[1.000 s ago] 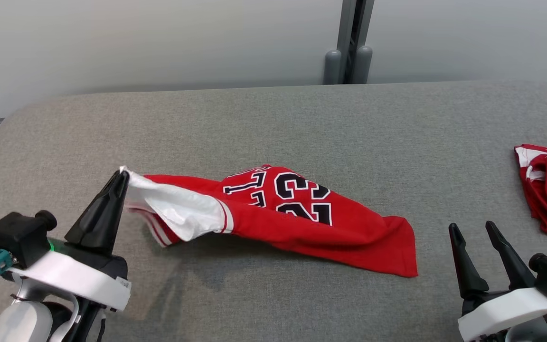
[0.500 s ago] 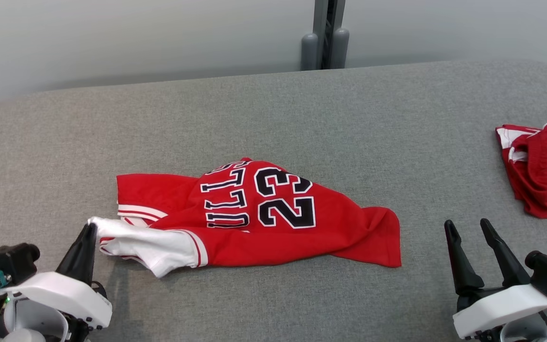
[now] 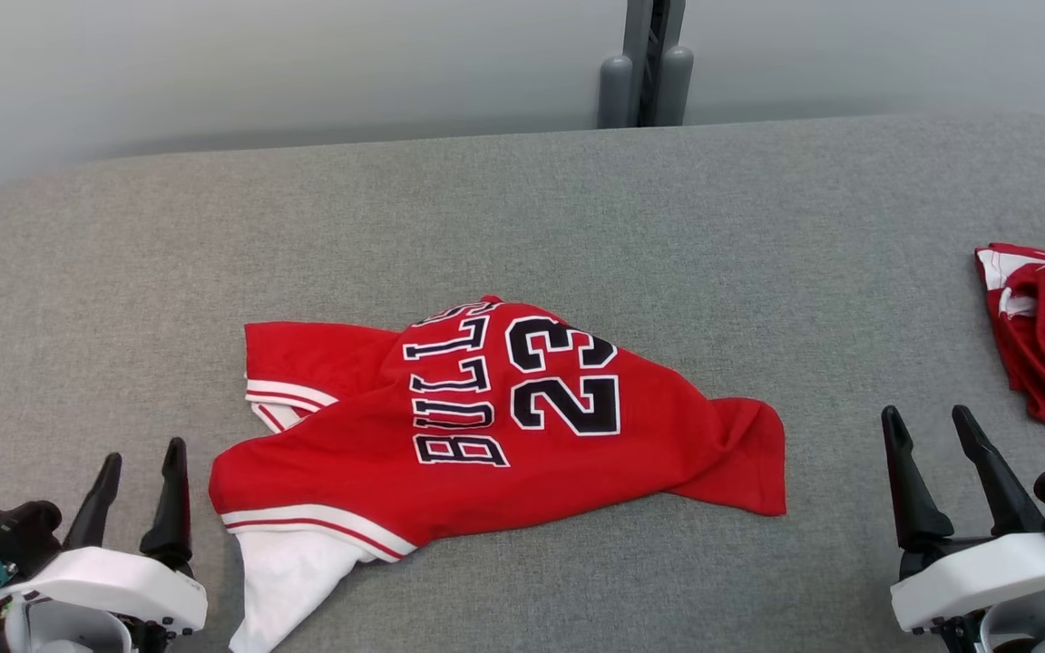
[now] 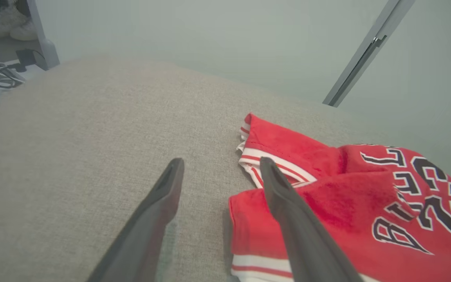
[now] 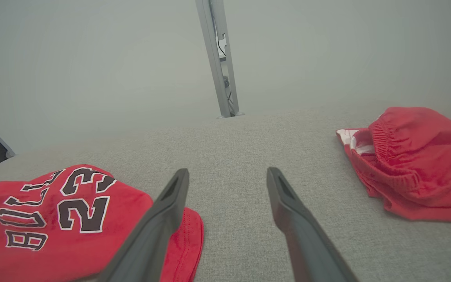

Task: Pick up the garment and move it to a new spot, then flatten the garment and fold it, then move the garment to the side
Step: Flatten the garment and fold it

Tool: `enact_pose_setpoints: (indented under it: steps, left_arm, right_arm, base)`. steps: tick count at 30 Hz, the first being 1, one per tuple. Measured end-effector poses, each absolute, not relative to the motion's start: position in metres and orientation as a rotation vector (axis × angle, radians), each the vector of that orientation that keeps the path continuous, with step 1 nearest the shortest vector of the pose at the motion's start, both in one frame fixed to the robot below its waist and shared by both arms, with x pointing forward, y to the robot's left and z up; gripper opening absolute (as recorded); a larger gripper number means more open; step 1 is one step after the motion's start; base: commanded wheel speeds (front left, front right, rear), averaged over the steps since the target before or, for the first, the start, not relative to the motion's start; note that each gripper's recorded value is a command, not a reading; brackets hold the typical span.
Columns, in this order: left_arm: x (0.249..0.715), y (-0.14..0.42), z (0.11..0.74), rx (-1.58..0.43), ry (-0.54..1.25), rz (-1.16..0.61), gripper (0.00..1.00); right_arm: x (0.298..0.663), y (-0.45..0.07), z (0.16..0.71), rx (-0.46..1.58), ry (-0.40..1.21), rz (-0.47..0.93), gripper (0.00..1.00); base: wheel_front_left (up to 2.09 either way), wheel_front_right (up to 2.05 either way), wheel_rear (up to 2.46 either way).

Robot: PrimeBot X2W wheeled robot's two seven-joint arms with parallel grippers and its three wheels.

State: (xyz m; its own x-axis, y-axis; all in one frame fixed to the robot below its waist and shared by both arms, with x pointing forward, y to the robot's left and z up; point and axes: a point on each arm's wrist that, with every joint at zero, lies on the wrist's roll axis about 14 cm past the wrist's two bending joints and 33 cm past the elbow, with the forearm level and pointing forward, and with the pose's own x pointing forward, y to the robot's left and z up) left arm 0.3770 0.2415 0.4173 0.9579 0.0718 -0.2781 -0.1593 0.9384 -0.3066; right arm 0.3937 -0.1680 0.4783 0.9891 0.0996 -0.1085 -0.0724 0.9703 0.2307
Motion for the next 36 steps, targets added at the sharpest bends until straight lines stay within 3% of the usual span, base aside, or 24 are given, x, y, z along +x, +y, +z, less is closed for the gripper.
enact_pose_setpoints:
  steps: [14,23,36]
  left_arm:
    - [0.359,0.246,0.520,-0.126,-0.072,0.107,1.00]
    - [0.327,0.222,0.527,-0.102,-0.066,0.066,1.00]
    - [0.323,0.222,0.525,-0.093,-0.037,0.064,1.00]
  right_arm:
    - [0.385,-0.160,0.525,0.148,-0.007,0.132,1.00]
    - [0.368,-0.161,0.529,0.140,-0.010,0.142,1.00]
    - [0.372,-0.155,0.524,0.141,0.016,0.158,1.00]
  base:
    - [0.00,0.00,0.00]
    - [0.00,0.00,0.00]
    - [0.00,0.00,0.00]
